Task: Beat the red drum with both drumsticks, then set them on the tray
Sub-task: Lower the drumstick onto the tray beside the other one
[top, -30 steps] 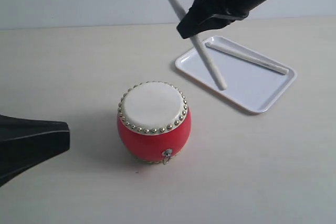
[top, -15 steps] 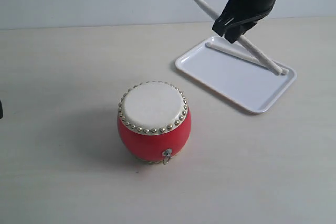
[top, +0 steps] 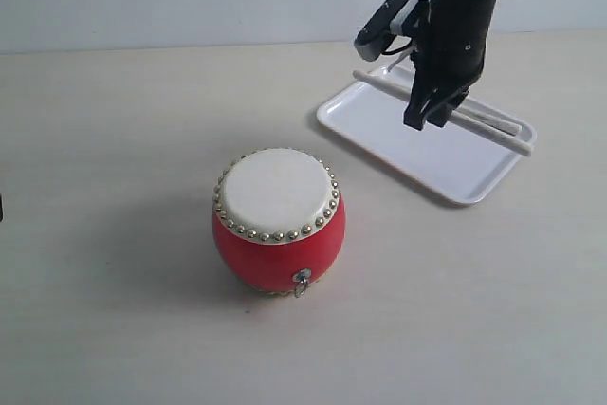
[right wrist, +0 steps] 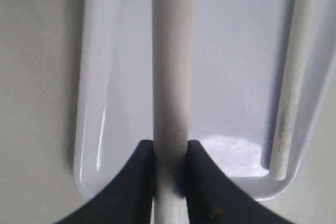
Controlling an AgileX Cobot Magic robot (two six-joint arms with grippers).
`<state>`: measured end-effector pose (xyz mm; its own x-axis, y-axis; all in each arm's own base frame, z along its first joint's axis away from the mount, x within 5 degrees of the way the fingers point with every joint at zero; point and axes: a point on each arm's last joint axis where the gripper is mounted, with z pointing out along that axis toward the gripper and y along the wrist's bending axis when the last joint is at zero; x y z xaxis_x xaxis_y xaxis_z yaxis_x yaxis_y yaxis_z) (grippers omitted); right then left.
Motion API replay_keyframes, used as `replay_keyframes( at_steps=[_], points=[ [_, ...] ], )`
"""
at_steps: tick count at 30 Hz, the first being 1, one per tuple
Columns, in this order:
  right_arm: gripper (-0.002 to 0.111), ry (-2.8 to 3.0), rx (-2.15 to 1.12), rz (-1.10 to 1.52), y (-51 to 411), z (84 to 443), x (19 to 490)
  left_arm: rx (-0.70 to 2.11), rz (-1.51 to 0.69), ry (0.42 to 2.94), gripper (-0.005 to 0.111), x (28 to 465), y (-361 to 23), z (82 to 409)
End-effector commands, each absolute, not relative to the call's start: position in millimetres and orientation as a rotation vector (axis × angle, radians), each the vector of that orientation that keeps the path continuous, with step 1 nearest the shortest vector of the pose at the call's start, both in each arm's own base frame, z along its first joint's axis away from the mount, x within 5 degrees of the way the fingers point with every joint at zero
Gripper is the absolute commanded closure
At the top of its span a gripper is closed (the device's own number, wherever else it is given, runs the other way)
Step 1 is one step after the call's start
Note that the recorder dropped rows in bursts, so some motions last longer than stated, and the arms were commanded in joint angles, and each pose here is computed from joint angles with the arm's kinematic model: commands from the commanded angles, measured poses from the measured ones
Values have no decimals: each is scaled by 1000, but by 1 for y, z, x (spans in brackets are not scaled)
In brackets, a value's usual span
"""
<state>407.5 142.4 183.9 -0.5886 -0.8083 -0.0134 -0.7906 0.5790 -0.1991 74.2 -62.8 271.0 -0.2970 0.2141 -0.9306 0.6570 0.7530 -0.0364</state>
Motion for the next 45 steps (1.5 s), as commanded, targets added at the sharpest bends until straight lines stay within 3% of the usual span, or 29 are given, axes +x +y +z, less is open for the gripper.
replay_keyframes(
  at_steps=[1,17,22,45],
  points=[
    [108,2700,-1403,-313,140,166,415,667,-494,1856,107,74,-62,269],
    [108,2634,-1434,-532,130,158,426,666,-494,1854,107,74,-62,269],
    [108,2670,-1277,-491,129,149,431,666,-494,1854,107,74,-62,269],
    [108,2543,-1290,-482,136,125,446,656,-486,1847,107,75,-61,268]
  ],
)
